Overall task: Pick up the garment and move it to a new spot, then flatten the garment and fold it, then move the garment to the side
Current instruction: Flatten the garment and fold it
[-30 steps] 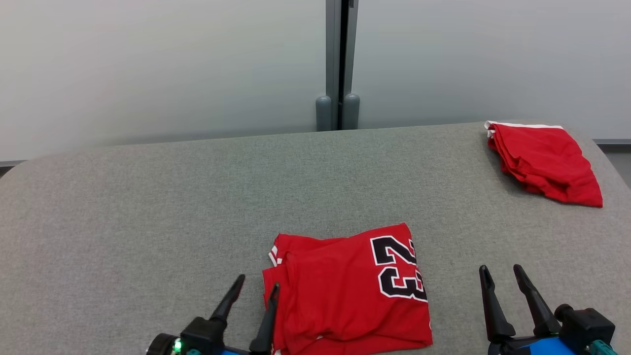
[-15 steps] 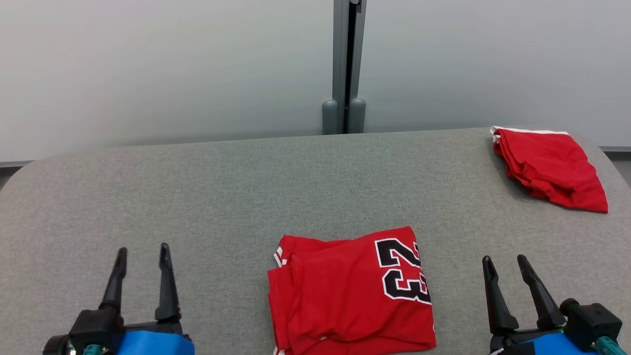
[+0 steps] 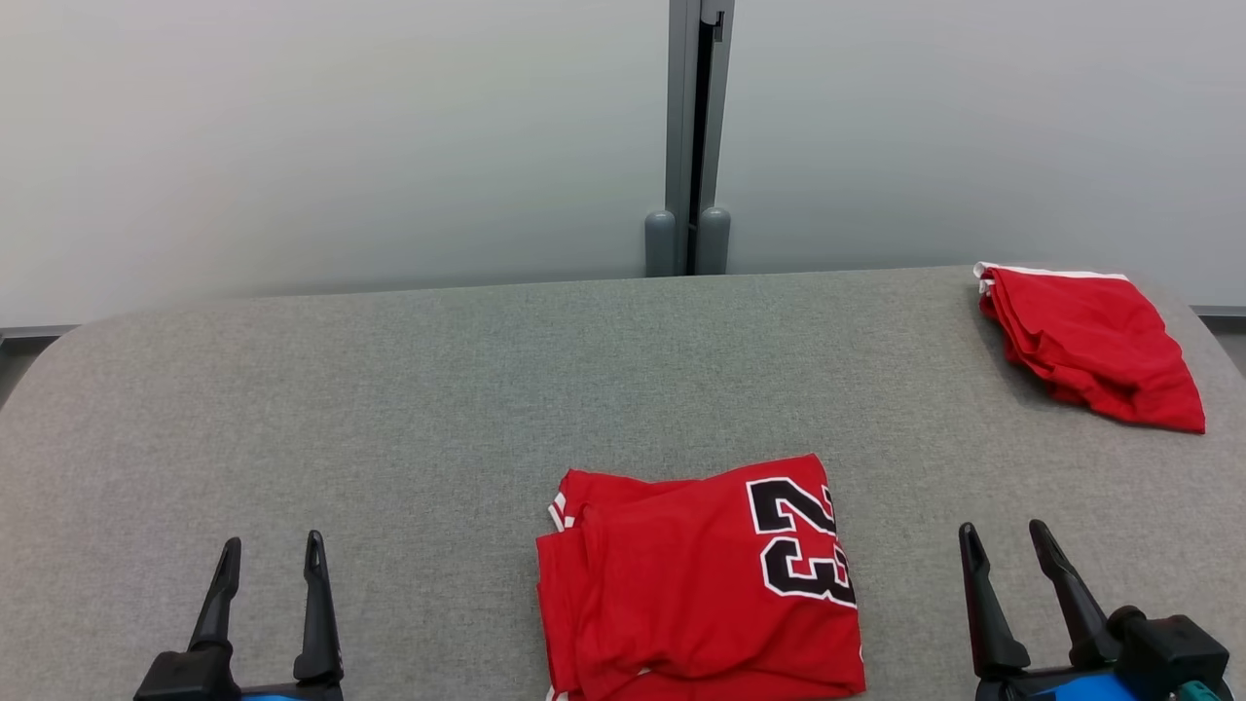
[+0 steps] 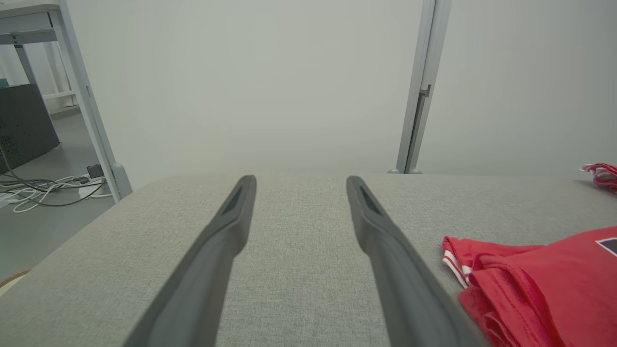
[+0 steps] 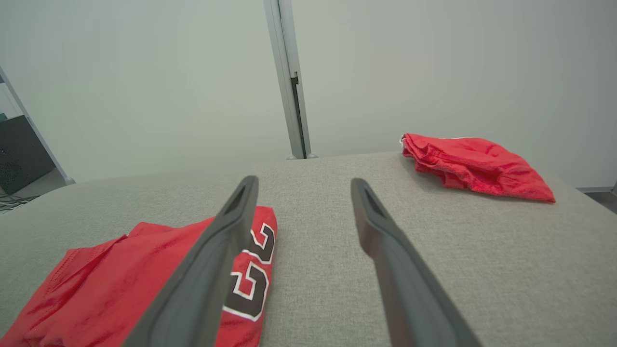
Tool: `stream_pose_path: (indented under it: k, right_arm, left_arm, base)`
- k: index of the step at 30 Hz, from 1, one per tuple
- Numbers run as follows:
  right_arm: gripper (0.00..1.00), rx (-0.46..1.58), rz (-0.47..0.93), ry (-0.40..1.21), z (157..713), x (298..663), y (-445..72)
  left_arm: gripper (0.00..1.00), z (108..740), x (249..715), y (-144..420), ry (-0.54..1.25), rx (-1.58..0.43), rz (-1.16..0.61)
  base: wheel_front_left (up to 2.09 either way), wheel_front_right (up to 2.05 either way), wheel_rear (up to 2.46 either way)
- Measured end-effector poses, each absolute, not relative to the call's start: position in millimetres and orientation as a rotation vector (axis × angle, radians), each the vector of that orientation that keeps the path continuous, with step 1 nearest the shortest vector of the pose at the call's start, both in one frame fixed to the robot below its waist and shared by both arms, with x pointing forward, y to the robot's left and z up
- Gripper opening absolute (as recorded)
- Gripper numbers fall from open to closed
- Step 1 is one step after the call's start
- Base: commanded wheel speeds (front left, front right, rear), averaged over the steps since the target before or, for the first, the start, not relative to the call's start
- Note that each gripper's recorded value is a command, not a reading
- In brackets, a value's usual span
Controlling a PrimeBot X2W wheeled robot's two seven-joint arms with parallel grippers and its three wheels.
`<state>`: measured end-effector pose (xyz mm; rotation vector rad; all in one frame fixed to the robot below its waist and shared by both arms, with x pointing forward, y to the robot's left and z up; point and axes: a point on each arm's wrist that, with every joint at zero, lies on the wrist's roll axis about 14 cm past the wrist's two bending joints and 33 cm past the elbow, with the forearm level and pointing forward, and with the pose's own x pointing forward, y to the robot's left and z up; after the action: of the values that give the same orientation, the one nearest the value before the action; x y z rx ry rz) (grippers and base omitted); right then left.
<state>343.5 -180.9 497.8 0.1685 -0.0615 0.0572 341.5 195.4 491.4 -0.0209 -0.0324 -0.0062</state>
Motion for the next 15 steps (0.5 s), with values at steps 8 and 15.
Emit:
stream_pose_path:
  k: [8, 15]
  right_arm:
    - [1.00, 0.141, 0.064, -0.068, 500.1, 342.2, -180.2]
    - [1.00, 0.134, 0.072, -0.072, 502.4, 343.3, -177.8]
  left_arm:
    - [1.00, 475.8, 336.4, 197.0, 0.016, -0.028, -0.003]
    - [1.00, 476.7, 338.7, 198.1, 0.013, -0.026, -0.003]
  base:
    - [0.00, 0.00, 0.00]
    - [0.00, 0.00, 0.00]
